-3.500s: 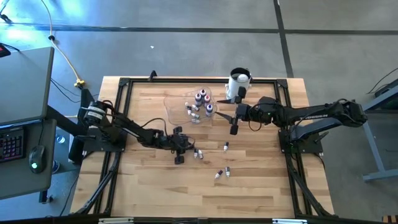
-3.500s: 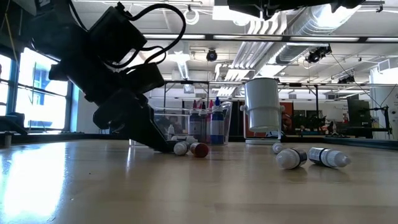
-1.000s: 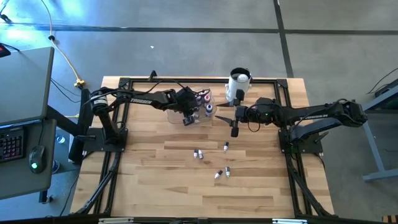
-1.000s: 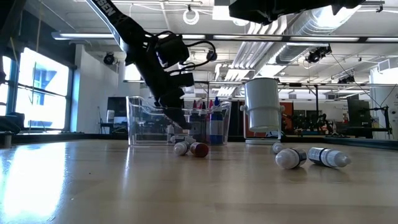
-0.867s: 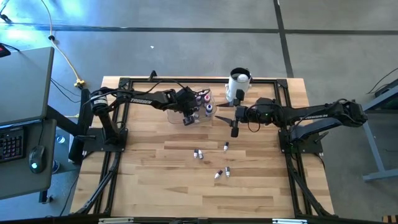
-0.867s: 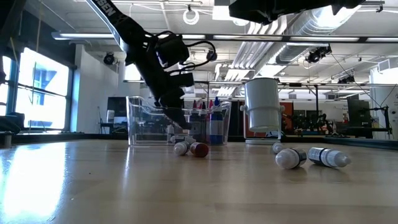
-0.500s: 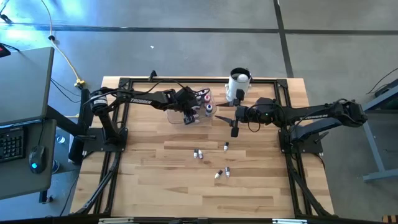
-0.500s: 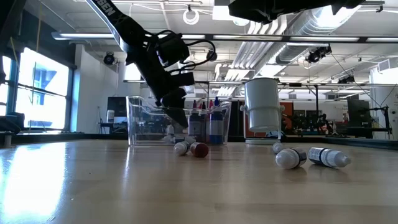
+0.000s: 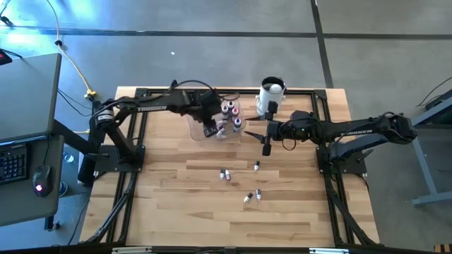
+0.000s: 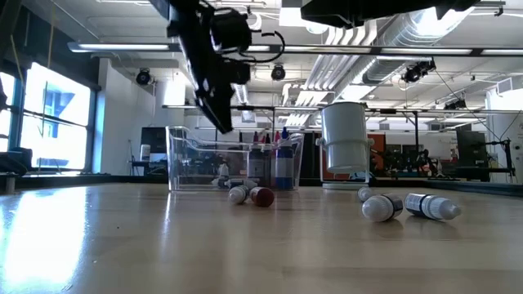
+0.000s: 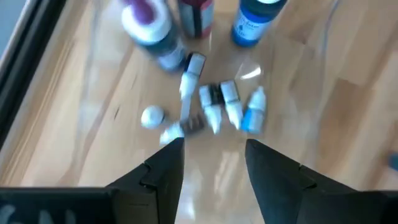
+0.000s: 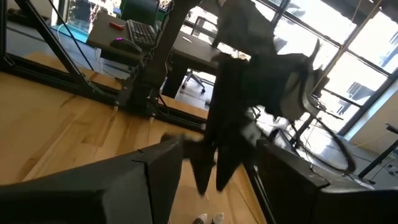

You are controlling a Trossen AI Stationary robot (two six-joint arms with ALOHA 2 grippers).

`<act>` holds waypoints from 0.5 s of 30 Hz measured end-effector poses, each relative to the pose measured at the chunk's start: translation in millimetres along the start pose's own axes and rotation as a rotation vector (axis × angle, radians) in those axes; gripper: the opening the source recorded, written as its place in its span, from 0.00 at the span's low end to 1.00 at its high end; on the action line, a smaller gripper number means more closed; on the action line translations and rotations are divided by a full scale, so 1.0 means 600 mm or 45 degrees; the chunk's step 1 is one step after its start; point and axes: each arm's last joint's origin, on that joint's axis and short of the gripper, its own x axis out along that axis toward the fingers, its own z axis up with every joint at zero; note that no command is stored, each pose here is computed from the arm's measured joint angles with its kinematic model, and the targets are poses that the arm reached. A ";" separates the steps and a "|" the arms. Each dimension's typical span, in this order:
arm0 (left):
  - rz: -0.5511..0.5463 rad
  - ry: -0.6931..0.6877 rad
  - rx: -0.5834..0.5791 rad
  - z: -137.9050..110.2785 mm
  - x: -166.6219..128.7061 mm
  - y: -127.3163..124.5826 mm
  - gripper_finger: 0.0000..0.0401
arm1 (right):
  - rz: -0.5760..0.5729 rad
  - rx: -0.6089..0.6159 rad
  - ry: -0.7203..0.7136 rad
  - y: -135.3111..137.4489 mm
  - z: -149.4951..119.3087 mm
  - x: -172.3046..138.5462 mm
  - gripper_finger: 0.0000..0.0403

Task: Pick & Place food coloring
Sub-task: Put the small green food coloring bottle into the transparent container

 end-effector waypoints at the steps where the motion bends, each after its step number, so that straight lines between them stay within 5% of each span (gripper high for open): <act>1: 0.000 0.024 -0.024 0.004 -0.014 0.001 0.42 | 0.000 0.000 0.000 0.000 0.000 0.000 0.49; 7: 0.060 0.060 -0.029 -0.009 -0.084 -0.026 0.42 | 0.043 -0.004 0.024 0.003 -0.004 0.000 0.49; 15: 0.118 -0.102 -0.015 -0.106 -0.168 -0.100 0.42 | 0.255 -0.006 0.064 0.015 -0.015 -0.002 0.49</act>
